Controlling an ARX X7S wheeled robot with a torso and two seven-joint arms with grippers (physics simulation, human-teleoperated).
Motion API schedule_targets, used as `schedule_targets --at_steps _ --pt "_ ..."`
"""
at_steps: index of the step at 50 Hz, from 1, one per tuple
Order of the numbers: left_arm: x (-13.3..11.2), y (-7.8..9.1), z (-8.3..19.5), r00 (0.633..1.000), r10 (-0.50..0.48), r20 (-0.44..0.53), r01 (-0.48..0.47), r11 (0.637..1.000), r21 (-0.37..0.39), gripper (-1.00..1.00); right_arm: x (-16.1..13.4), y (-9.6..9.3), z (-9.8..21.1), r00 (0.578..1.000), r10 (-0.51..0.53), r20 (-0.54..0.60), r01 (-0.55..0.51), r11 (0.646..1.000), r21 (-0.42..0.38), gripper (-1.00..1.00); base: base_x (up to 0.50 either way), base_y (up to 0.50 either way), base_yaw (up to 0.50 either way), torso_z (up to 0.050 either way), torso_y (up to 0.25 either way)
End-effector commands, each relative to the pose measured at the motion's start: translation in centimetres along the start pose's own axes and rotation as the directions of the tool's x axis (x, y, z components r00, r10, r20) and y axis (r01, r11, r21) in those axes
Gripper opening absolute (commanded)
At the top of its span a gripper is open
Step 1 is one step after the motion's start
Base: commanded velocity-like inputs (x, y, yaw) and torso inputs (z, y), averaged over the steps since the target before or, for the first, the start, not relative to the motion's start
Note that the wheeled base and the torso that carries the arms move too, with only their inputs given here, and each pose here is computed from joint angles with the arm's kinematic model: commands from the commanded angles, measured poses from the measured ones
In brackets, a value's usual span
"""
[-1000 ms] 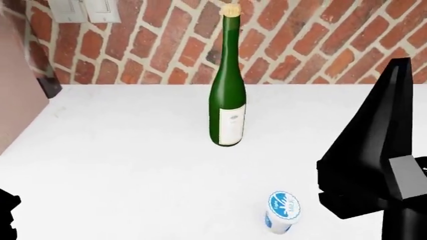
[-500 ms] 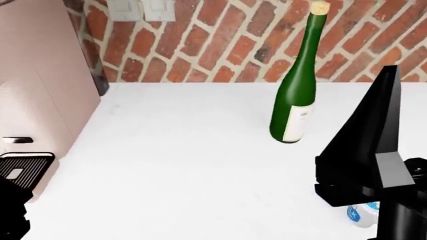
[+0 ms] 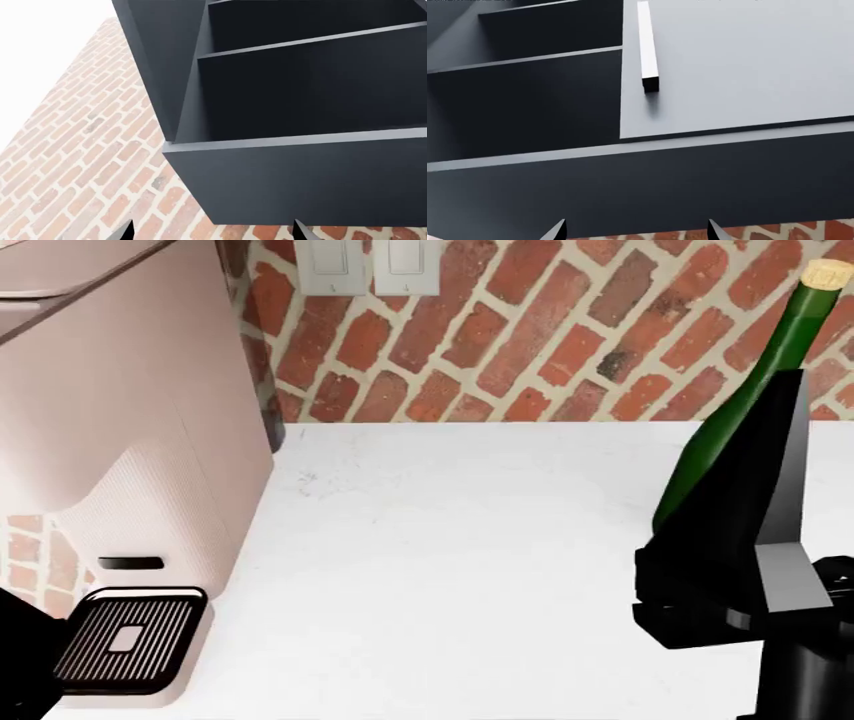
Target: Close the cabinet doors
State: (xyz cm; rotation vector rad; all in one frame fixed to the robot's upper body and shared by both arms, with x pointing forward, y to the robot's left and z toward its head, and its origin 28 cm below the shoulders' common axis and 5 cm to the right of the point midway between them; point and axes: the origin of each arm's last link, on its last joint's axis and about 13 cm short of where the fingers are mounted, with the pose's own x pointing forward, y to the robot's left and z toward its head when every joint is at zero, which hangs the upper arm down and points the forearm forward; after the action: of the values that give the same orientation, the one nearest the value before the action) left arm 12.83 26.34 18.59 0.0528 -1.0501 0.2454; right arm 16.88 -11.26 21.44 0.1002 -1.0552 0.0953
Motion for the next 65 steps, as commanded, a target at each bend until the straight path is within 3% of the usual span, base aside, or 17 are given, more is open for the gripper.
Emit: schedule_targets --at_steps 1,14,26,29,33,36,39,47,55,61,65 --pt "0.0 0.0 0.0 1.0 0.002 0.001 -0.002 1.0 0.0 1.0 0.0 -0.1 0.0 0.999 -0.036 0.002 0.036 0.999 0.01 1.0 0.0 0.0 0.0 0.0 0.0" --pt "0.0 0.0 0.0 1.0 0.002 0.002 -0.002 1.0 -0.001 1.0 0.0 -0.2 -0.2 1.0 -0.026 -0.019 0.025 1.0 -0.017 1.0 0.0 0.18 0.0 0.0 0.0" --pt "0.0 0.0 0.1 1.0 -0.002 0.004 0.002 1.0 -0.002 1.0 0.0 -0.3 -0.2 0.998 -0.066 -0.006 0.066 0.998 0.014 1.0 0.0 0.27 0.0 0.0 0.0" --pt "1.7 0.3 1.0 0.999 0.018 0.032 -0.017 1.0 -0.024 1.0 0.2 -0.5 -0.2 0.996 -0.092 -0.013 0.093 0.995 0.033 1.0 0.0 0.0 0.0 0.0 0.0" --pt "4.4 1.3 2.1 0.995 0.035 0.088 -0.026 0.995 -0.098 1.0 0.2 -0.5 -0.2 0.995 -0.095 -0.015 0.095 0.994 0.047 1.0 0.0 0.0 0.0 0.0 0.0" --pt "6.4 2.5 3.7 0.989 0.088 0.12 -0.051 0.958 -0.283 1.0 0.3 -0.5 -0.1 0.995 -0.096 -0.017 0.097 0.993 0.072 1.0 0.0 0.0 0.0 0.0 0.0" --pt "7.8 3.8 4.8 0.982 0.138 0.125 -0.078 0.915 -0.396 1.0 0.3 -0.6 -0.1 0.995 -0.1 -0.017 0.101 0.992 0.077 1.0 0.0 0.0 0.0 0.0 0.0" --pt "9.6 6.0 6.0 0.975 0.205 0.088 -0.132 0.848 -0.513 1.0 0.4 -0.8 0.0 0.994 -0.111 -0.011 0.111 0.991 0.08 1.0 0.0 0.0 0.0 0.0 0.0" --pt "10.4 7.3 6.6 0.969 0.238 0.072 -0.155 0.803 -0.576 1.0 0.5 -0.9 0.1 0.993 -0.118 -0.01 0.118 0.99 0.076 1.0 0.0 0.0 0.0 0.0 0.0" --pt "11.6 7.8 6.8 0.965 0.255 0.062 -0.168 0.78 -0.603 1.0 0.6 -1.0 0.1 0.993 -0.119 -0.007 0.119 0.99 0.075 1.0 0.0 0.0 0.0 0.0 0.0" --pt "14.0 7.6 6.8 0.966 0.248 0.072 -0.155 0.779 -0.608 1.0 0.6 -1.1 -0.1 0.993 -0.122 -0.008 0.122 0.99 0.073 1.0 0.0 0.0 0.0 0.0 0.0"
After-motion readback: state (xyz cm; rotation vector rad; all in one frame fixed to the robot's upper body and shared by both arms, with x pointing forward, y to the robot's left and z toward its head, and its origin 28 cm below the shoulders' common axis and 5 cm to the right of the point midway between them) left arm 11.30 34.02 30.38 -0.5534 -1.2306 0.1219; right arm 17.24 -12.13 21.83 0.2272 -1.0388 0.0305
